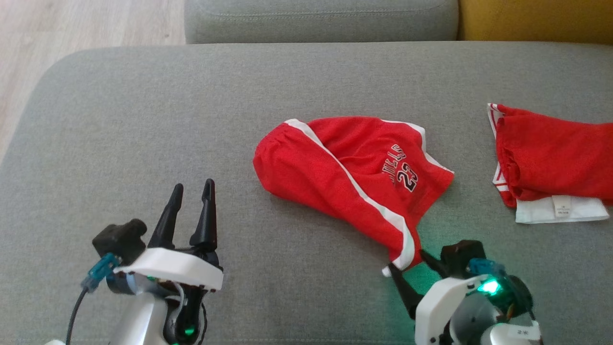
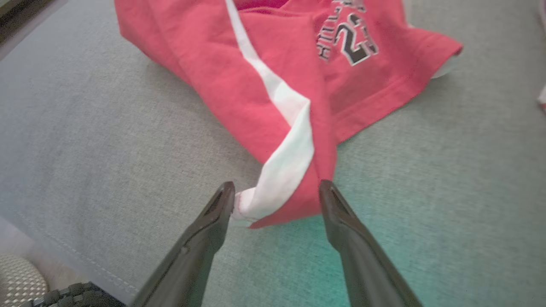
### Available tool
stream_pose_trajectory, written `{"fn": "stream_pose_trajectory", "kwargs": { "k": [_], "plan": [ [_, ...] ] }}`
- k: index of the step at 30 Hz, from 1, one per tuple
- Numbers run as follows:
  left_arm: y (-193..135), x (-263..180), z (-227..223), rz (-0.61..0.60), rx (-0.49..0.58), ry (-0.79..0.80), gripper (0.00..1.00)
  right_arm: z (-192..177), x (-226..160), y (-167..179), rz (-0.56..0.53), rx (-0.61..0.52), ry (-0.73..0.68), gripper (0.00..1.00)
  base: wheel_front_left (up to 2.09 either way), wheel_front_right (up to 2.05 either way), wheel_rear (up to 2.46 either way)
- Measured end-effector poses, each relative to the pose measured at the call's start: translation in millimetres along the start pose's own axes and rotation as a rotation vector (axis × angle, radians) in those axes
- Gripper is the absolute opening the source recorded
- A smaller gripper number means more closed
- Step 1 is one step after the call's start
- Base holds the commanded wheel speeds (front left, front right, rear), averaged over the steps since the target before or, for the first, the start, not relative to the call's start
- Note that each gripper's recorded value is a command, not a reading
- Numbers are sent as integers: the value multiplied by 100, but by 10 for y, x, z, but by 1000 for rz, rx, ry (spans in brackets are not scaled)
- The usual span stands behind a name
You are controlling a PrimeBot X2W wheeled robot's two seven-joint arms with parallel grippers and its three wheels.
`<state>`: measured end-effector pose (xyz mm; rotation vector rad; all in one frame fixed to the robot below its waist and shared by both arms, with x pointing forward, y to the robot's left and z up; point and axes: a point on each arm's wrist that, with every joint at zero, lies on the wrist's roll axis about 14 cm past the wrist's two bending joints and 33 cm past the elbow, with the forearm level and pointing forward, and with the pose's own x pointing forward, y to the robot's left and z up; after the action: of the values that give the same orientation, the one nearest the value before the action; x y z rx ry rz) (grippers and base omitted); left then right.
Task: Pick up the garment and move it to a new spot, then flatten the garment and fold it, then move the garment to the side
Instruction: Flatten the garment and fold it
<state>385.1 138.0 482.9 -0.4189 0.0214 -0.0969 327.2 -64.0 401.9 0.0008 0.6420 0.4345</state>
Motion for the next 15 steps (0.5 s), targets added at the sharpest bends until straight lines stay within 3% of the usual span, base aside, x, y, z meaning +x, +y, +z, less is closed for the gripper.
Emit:
{"fn": "stream_pose_trajectory", "kwargs": {
  "k": [14, 15],
  "plan": [
    [75, -32, 5, 25, -9, -2, 100, -224, 78, 60, 28, 18, 96, 100, 0, 0, 0],
    [74, -32, 7, 25, -9, -2, 100, -225, 76, 35, 20, 15, 96, 43, 0, 0, 0]
  ]
}}
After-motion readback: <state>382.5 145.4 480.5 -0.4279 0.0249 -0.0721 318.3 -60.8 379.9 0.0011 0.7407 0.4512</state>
